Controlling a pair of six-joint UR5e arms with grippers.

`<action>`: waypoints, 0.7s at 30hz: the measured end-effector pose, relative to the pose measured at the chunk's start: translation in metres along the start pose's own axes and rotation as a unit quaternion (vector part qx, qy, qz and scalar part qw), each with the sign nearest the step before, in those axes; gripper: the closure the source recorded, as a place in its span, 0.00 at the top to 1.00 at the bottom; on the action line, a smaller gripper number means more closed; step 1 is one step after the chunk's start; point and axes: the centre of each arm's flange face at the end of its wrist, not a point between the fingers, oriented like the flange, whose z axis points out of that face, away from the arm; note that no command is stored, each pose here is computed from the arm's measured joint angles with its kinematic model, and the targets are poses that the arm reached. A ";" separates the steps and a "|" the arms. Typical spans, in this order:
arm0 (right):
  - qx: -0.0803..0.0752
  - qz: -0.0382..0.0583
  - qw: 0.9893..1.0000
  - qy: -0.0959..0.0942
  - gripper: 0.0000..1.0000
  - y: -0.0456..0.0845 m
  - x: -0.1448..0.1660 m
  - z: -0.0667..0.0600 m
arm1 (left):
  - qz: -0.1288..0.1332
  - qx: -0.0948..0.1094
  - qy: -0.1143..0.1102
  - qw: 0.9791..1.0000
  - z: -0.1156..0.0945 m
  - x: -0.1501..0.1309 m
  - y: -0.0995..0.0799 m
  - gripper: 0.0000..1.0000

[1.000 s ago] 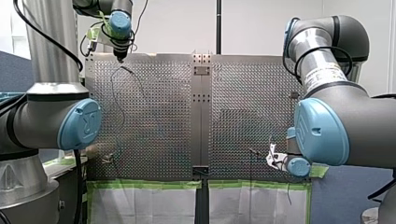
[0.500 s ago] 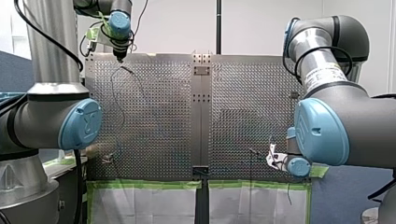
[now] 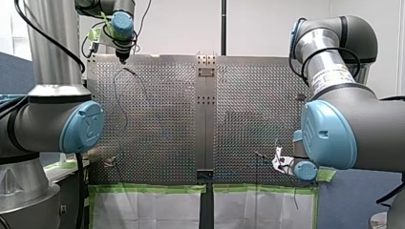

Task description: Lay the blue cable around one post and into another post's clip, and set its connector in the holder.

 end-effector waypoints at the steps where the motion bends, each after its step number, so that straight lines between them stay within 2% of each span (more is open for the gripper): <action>1: 0.000 0.000 1.000 0.000 0.00 0.000 0.000 0.000 | 0.000 0.000 0.000 1.000 0.000 0.000 0.000 1.00; 21: 0.000 0.001 1.000 0.000 0.00 0.000 0.000 0.000 | 0.001 0.003 -0.001 1.000 -0.002 -0.001 -0.001 1.00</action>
